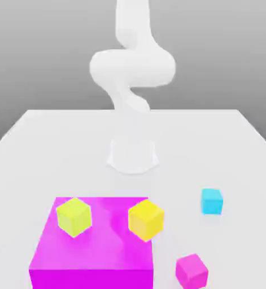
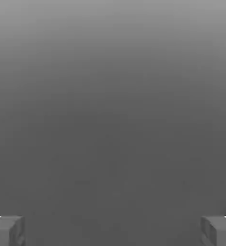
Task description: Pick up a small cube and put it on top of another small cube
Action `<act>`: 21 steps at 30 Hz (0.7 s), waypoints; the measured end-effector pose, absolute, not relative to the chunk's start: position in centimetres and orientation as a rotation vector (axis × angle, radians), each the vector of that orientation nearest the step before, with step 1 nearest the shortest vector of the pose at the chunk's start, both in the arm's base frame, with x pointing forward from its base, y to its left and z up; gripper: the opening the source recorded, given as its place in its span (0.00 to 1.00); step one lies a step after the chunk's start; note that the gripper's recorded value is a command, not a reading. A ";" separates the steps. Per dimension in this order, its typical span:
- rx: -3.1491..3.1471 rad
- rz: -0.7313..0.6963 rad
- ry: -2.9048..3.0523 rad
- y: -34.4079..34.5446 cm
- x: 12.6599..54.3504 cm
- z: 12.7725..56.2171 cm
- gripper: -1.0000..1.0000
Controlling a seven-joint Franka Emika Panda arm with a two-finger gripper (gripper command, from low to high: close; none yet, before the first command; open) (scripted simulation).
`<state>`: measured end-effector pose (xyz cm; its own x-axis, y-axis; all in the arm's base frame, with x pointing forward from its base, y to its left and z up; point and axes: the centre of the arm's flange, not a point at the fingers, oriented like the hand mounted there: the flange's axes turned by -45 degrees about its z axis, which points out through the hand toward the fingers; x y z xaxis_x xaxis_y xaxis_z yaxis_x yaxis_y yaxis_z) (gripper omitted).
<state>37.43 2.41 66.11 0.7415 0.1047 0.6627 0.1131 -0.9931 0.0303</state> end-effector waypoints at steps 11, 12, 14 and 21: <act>-2.817 -0.550 -1.222 16.7 38.8 40.2 0.50; -2.787 -0.500 -1.312 17.7 37.9 38.0 0.50; -2.716 -0.400 -1.489 19.5 35.8 33.7 0.50; -2.369 -0.049 -2.060 22.1 25.7 20.9 0.50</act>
